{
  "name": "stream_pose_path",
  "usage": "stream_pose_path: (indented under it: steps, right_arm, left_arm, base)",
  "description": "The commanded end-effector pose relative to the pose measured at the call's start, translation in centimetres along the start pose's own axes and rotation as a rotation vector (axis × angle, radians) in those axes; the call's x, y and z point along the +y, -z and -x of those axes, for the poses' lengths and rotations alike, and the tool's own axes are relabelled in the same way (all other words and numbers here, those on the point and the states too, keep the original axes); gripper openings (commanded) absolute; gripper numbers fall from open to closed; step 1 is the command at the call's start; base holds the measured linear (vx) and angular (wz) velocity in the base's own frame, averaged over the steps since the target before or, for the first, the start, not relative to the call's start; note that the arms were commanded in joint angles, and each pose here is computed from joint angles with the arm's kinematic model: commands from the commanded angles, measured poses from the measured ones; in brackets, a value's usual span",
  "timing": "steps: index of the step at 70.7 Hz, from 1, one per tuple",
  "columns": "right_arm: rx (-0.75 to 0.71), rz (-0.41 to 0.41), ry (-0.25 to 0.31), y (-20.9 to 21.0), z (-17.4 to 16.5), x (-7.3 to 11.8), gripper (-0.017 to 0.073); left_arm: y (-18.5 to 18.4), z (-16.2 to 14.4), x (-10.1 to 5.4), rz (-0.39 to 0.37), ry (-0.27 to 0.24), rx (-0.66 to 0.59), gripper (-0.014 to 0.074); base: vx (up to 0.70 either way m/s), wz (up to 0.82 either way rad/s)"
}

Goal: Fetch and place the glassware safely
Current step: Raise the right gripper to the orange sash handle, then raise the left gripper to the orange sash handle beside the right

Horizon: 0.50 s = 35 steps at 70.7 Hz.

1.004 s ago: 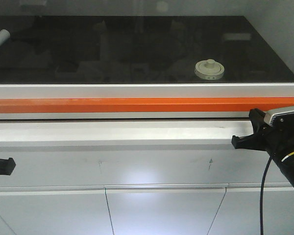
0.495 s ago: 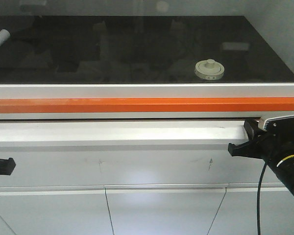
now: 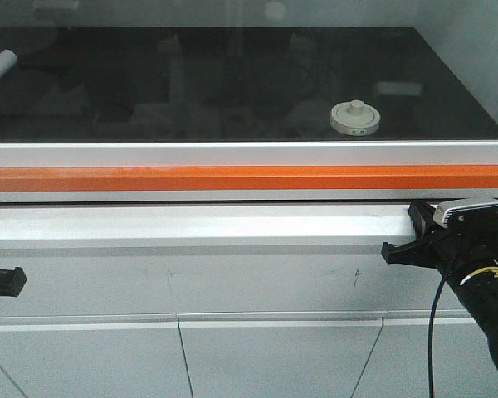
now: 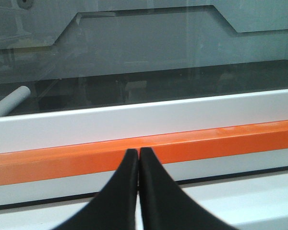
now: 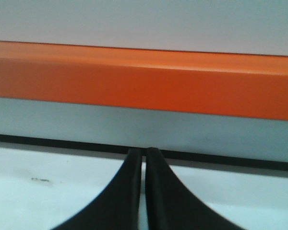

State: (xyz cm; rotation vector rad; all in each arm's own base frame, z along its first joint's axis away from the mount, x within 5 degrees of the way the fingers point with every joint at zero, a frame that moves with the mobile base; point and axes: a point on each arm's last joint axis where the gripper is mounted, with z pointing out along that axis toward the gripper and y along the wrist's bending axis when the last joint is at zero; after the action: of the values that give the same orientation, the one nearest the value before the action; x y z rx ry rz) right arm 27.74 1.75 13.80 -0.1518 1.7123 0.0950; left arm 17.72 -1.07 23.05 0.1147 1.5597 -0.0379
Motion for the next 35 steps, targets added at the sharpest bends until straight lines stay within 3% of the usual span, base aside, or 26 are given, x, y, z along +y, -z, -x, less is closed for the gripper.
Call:
stream_pose_path:
  steps: [1, 35]
  right_arm:
    - [-0.163, -0.034, -0.004, -0.1, 1.9, -0.5, -0.0001]
    - [-0.198, -0.034, 0.008, -2.2, 3.5, -0.8, -0.0001]
  left_arm:
    - [-0.2, 1.6, 0.0, -0.002, 0.011, -0.116, -0.0007]
    - [-0.2, 1.6, 0.0, -0.002, 0.011, -0.116, -0.0007]
  base:
    - [0.00, 0.00]
    - [0.00, 0.00]
